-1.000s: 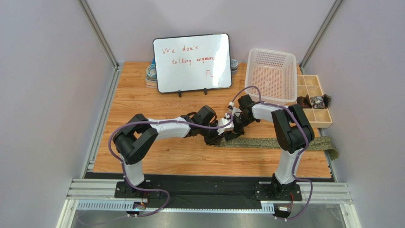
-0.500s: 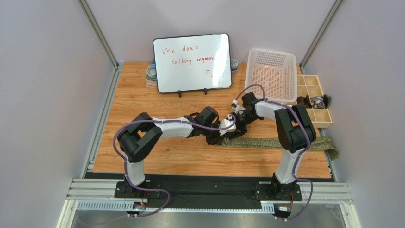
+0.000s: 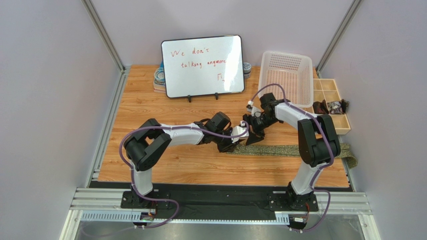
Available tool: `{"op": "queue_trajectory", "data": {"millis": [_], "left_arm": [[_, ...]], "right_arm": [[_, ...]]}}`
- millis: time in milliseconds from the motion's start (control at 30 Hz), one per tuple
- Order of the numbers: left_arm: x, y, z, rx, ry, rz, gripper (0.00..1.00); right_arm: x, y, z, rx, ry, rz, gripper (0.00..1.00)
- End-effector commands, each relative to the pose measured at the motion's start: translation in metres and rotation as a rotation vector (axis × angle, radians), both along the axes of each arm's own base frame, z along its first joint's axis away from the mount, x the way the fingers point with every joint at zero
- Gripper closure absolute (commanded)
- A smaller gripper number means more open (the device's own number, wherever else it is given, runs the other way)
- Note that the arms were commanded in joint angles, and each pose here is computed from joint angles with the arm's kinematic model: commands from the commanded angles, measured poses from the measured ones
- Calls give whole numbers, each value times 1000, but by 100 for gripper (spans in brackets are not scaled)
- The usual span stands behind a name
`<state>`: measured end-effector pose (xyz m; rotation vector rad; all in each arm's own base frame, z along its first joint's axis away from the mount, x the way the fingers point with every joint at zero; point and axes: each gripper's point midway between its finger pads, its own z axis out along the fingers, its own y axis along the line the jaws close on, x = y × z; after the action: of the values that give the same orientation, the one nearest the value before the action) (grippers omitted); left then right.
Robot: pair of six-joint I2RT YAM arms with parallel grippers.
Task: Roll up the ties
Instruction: Roll the tie at the center of the board.
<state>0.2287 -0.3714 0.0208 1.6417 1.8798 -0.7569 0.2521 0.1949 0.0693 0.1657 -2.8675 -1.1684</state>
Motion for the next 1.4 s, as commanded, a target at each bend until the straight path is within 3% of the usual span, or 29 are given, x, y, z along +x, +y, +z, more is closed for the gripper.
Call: {"op": "queue_trajectory", "data": {"millis": [0,200,300,333,367,467,700,800,933,1067,1233,1367], "left_arm": [[-20,37,-51,194,77,-3,67],[-21,40,-50,196,78,-1,67],[-23,41,-48,194,78,-3,67],[-24,42,-48,193,81,-2,65],[-24,42,-46,185,79,-4,63],[-27,40,-39,159,75,-19,57],[-14,40,-15,80,11,2,39],[-10,40,-13,70,-18,-5,36],[-6,41,-20,91,-33,-4,36],[-8,44,-30,117,-33,-22,36],[-8,44,-30,114,-30,-25,47],[-8,30,4,7,-55,-26,57]], "right_arm": [[-2,17,10,37,-41,51,43],[-4,12,-24,-116,-38,87,45],[-9,1,-42,-184,-14,100,57],[-9,-3,-48,-209,-10,101,59],[-10,-5,-52,-222,-5,104,69],[-10,-7,-64,-250,30,97,80],[-11,-9,-76,-279,57,102,90],[-12,-10,-80,-285,71,105,93],[-15,-11,-84,-290,86,115,100],[-16,-12,-86,-295,96,119,100],[-19,-12,-90,-300,113,121,100],[-19,-8,-89,-291,112,128,100]]}}
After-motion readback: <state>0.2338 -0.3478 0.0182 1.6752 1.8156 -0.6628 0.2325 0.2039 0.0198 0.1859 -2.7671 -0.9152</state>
